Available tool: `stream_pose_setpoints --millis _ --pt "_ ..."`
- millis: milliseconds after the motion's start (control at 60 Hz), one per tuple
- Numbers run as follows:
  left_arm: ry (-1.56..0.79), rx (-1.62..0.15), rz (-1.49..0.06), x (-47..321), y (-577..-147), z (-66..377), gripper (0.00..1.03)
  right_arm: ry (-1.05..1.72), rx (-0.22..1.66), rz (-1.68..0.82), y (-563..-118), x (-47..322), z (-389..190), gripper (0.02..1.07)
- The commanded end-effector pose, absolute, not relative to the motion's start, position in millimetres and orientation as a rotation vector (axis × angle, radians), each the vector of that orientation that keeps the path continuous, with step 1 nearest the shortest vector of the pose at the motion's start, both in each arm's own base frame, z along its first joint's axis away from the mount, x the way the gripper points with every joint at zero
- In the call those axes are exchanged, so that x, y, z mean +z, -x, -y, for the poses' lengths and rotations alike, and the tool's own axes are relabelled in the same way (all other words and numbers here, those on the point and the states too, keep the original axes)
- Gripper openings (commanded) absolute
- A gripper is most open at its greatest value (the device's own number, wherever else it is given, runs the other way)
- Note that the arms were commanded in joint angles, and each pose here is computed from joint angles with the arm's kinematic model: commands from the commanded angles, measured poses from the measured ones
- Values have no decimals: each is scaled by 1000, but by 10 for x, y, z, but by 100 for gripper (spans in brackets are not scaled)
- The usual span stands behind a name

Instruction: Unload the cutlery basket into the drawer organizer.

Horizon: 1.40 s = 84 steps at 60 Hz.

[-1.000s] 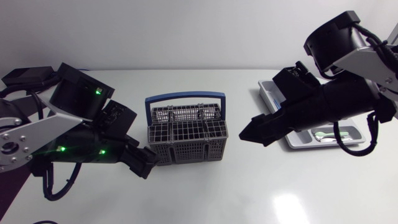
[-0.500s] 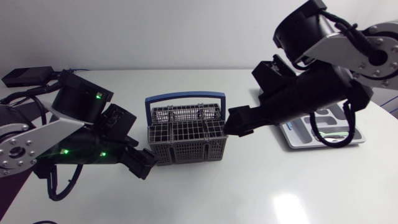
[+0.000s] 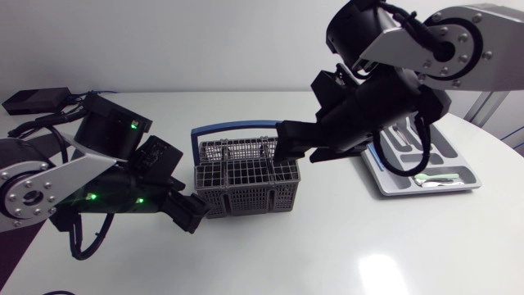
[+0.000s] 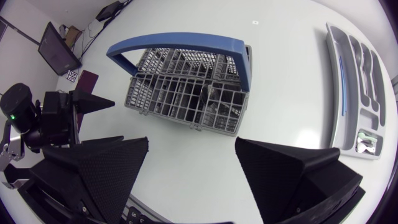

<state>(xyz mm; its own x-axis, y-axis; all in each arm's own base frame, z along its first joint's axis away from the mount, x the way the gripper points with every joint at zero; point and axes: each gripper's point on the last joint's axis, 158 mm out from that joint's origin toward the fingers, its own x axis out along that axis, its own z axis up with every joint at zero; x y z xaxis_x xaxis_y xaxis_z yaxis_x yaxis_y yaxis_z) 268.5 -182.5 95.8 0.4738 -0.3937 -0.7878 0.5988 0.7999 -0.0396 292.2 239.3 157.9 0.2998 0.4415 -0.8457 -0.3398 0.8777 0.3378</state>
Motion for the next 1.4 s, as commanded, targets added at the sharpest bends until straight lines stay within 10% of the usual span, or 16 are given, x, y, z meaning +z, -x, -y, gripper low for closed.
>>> stream_pose_setpoints --millis 0,733,1383 --pt "-268 -630 -911 855 -2663 1804 99 -140 503 -1157 -2981 1592 -2478 102" --pt "-260 -652 -920 753 -2592 1760 99 -69 332 -1170 -3259 1200 -2641 88" --pt "-255 -657 -912 745 -2600 1754 99 -60 256 -1125 -3472 1067 -2709 51"
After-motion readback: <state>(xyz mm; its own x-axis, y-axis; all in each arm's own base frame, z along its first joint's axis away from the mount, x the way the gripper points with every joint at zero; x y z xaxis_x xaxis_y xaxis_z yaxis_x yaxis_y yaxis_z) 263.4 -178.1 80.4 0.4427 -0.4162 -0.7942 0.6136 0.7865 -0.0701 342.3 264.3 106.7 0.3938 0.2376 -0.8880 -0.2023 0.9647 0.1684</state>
